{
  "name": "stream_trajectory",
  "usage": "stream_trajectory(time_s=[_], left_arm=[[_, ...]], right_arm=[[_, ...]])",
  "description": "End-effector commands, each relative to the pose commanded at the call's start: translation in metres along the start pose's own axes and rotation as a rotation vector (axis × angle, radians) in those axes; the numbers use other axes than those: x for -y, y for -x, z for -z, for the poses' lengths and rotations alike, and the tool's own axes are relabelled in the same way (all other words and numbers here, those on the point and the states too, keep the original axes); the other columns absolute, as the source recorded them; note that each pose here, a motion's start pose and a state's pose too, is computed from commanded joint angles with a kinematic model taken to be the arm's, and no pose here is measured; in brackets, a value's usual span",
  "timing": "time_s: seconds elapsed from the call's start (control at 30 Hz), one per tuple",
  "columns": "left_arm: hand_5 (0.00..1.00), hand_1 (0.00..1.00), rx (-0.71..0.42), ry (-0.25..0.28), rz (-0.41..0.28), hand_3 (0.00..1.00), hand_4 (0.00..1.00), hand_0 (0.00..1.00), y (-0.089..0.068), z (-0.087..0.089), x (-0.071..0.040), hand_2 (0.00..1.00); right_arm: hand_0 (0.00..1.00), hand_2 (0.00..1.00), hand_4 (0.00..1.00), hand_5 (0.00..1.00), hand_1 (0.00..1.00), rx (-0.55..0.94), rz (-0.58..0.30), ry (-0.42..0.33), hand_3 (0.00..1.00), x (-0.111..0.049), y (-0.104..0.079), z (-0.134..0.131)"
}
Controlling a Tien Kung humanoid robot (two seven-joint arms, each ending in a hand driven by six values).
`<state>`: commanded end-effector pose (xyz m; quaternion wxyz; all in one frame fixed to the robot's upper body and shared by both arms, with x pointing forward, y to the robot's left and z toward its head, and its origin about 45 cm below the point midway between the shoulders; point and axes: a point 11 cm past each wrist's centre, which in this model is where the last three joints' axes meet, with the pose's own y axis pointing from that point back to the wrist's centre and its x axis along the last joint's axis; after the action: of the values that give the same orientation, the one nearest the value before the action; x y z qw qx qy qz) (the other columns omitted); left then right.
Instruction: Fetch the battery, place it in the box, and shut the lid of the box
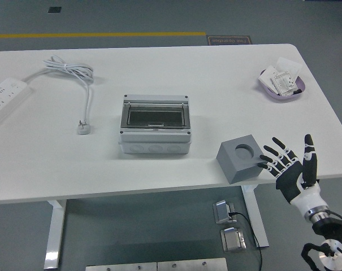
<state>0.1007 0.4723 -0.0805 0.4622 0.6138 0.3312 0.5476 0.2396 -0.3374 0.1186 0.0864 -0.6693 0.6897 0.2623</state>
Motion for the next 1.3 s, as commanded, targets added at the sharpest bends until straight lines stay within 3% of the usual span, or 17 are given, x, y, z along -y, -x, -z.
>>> stream_trajectory(time_s=[0.4, 0.77, 0.97, 1.17, 1.2, 1.3], left_arm=[[0.173, 0.679, 0.001, 0.004, -0.002, 0.579, 0.46, 0.566, -0.001, -0.001, 0.0, 0.548], [0.172, 0.678, 0.002, -0.001, -0.002, 0.578, 0.459, 0.565, -0.002, 0.0, 0.0, 0.548], [0.173, 0.678, 0.002, 0.003, -0.001, 0.576, 0.458, 0.565, -0.001, -0.001, 0.0, 0.546], [0.174, 0.677, 0.002, 0.003, -0.002, 0.573, 0.458, 0.565, -0.002, -0.001, 0.0, 0.545], [0.174, 0.676, 0.002, 0.004, -0.003, 0.573, 0.457, 0.565, -0.003, -0.001, 0.0, 0.545], [0.174, 0.676, 0.002, 0.005, -0.004, 0.573, 0.457, 0.565, -0.003, -0.002, 0.0, 0.545]], right_arm=[[0.562, 0.804, 0.982, 0.998, 0.718, -0.001, 0.018, -0.023, 0.829, 0.013, 0.01, 0.003], [0.565, 0.804, 0.976, 0.998, 0.717, 0.0, 0.025, -0.046, 0.83, 0.015, 0.012, 0.007], [0.567, 0.805, 0.974, 0.998, 0.718, -0.059, -0.02, -0.047, 0.829, 0.013, 0.001, 0.015], [0.572, 0.804, 0.968, 0.998, 0.72, -0.135, -0.08, 0.001, 0.826, 0.007, -0.016, 0.017], [0.521, 0.792, 0.965, 0.998, 0.664, -0.135, -0.081, 0.007, 0.823, 0.006, -0.017, 0.017], [0.521, 0.792, 0.965, 0.998, 0.664, -0.128, -0.079, 0.017, 0.823, 0.004, -0.017, 0.014]])
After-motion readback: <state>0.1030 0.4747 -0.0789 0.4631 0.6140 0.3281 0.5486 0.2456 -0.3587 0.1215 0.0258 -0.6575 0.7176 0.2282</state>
